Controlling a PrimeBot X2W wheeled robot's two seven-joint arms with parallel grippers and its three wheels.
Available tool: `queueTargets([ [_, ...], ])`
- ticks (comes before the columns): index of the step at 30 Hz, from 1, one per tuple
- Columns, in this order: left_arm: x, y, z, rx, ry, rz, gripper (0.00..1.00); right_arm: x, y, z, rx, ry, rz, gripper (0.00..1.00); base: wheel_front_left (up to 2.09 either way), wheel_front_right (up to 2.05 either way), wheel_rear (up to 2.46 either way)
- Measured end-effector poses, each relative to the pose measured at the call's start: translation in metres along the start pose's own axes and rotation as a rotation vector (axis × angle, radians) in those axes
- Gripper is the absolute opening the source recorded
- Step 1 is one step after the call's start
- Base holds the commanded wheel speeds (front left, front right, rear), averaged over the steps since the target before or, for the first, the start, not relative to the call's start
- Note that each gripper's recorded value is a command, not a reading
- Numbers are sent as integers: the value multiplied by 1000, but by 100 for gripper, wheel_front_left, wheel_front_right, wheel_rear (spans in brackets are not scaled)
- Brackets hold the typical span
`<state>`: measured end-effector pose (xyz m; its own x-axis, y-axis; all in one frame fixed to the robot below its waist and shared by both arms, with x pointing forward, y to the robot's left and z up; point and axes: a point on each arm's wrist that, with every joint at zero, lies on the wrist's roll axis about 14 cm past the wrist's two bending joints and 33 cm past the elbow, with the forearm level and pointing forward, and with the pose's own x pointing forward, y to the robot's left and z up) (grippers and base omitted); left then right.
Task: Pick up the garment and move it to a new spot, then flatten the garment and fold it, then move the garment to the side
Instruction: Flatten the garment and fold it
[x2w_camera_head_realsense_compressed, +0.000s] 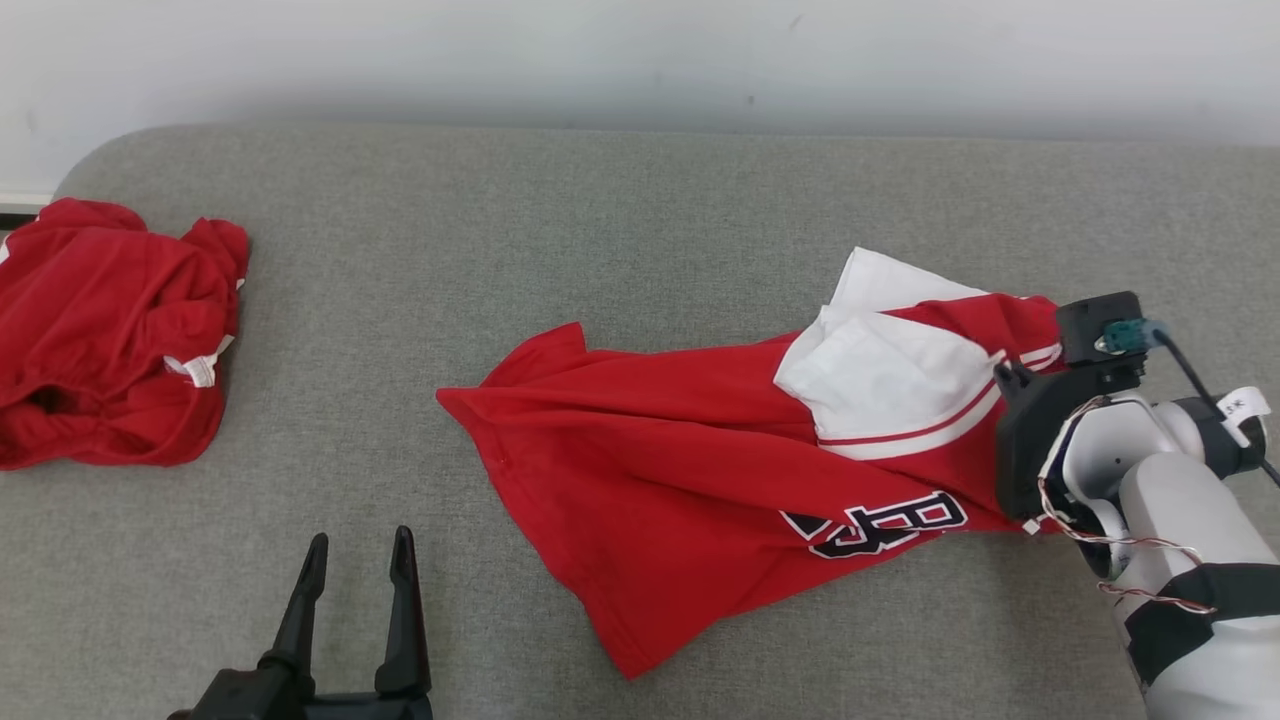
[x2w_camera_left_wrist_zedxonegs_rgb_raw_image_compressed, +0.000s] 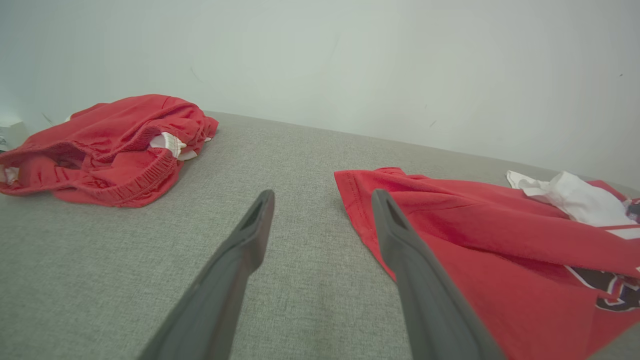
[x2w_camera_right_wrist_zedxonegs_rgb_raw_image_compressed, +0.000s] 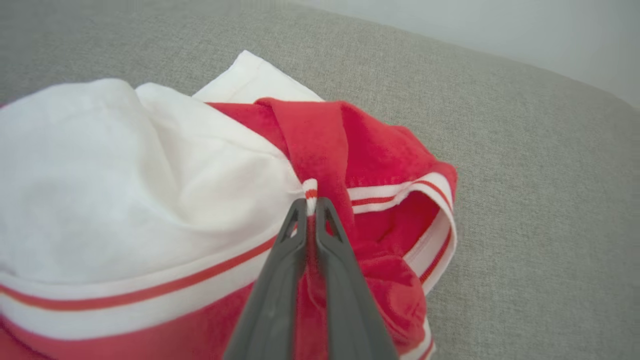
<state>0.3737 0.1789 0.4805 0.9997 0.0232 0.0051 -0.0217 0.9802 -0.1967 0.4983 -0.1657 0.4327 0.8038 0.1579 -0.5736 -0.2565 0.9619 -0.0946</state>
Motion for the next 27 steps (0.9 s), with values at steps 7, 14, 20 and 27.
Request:
queueTargets([
  [7,0,-2,5,0,-16,-3,100,-24,-32,10,169,-131,-69,0,0,0,0],
  [14,-1,-10,4,-6,-13,-31,100,-57,-67,-26,294,-132,-191,0,0,0,0],
  [20,0,-15,4,-7,-15,-45,100,-75,-71,-43,342,-158,-244,0,0,0,0],
  [27,1,-16,4,-4,-14,-53,100,-91,-72,-92,413,-68,-315,0,0,0,0],
])
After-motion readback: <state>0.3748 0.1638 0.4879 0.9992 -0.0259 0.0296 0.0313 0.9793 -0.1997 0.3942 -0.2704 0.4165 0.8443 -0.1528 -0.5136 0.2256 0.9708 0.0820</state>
